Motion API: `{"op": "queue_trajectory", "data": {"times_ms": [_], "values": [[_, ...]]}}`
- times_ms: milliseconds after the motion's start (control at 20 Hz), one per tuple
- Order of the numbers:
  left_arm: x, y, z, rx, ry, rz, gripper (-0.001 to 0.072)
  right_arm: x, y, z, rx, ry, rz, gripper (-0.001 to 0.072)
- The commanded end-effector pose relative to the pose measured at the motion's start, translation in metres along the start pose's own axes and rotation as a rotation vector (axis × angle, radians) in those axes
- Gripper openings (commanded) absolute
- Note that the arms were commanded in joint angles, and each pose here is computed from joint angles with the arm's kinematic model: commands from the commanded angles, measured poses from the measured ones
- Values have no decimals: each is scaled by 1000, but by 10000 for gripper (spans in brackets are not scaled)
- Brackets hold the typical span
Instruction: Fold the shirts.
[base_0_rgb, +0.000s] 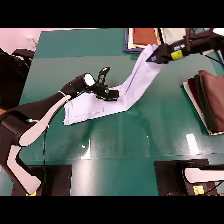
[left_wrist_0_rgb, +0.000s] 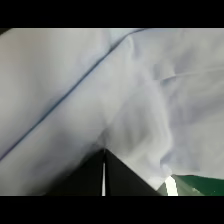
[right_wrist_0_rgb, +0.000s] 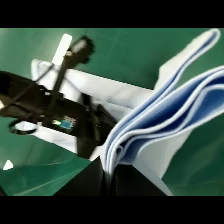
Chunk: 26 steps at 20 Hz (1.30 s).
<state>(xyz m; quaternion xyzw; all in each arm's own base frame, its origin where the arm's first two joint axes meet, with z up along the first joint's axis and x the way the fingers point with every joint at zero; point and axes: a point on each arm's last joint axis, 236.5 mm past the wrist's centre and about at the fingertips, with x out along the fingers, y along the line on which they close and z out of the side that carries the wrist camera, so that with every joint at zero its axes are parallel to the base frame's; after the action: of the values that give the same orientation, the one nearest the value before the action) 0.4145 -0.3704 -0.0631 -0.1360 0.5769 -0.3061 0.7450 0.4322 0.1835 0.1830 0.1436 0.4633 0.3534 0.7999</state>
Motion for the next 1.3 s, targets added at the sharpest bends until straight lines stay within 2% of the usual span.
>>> {"op": "queue_trajectory", "data": {"times_ms": [0, 200, 400, 500, 700, 800, 850, 900, 950, 1000, 1050, 1100, 1150, 1250], "values": [[3, 2, -4, 13, 17, 10, 24, 13, 44, 10, -57, 8, 49, 14], [-9, -1, 4, 72, 16, 37, 24, 19, 81, 17, -119, -6, 88, 14], [-78, 2, 52, 111, -117, 79, 23, 29, 111, 14, -163, -4, 125, 15], [-144, 21, 81, 116, -227, 137, 24, 41, 130, 11, -187, -8, 152, 15], [-313, 79, 104, 113, -458, 368, 24, 104, 183, -9, -241, 22, 236, 16], [-393, 92, 99, 98, -587, 465, 25, 154, 229, -31, -280, 34, 353, 24], [-424, 94, 94, 85, -639, 493, 24, 176, 248, -39, -291, 23, 408, 111], [-451, 96, 88, 72, -687, 516, 25, 198, 263, -46, -288, 7, 448, 296], [-469, 97, 82, 61, -717, 533, 24, 213, 271, -54, -284, 14, 470, 425], [-482, 98, 77, 51, -736, 548, 25, 221, 273, -59, -289, 33, 478, 440], [-489, 100, 72, 41, -738, 556, 25, 223, 270, -59, -301, 43, 474, 428], [-489, 99, 68, 38, -728, 559, 24, 221, 260, -56, -326, 49, 445, 336], [-487, 99, 65, 37, -714, 555, 25, 215, 245, -51, -352, 52, 405, 305], [-478, 89, 66, 64, -699, 536, 24, 199, 201, -42, -397, 84, 287, 305]]}}
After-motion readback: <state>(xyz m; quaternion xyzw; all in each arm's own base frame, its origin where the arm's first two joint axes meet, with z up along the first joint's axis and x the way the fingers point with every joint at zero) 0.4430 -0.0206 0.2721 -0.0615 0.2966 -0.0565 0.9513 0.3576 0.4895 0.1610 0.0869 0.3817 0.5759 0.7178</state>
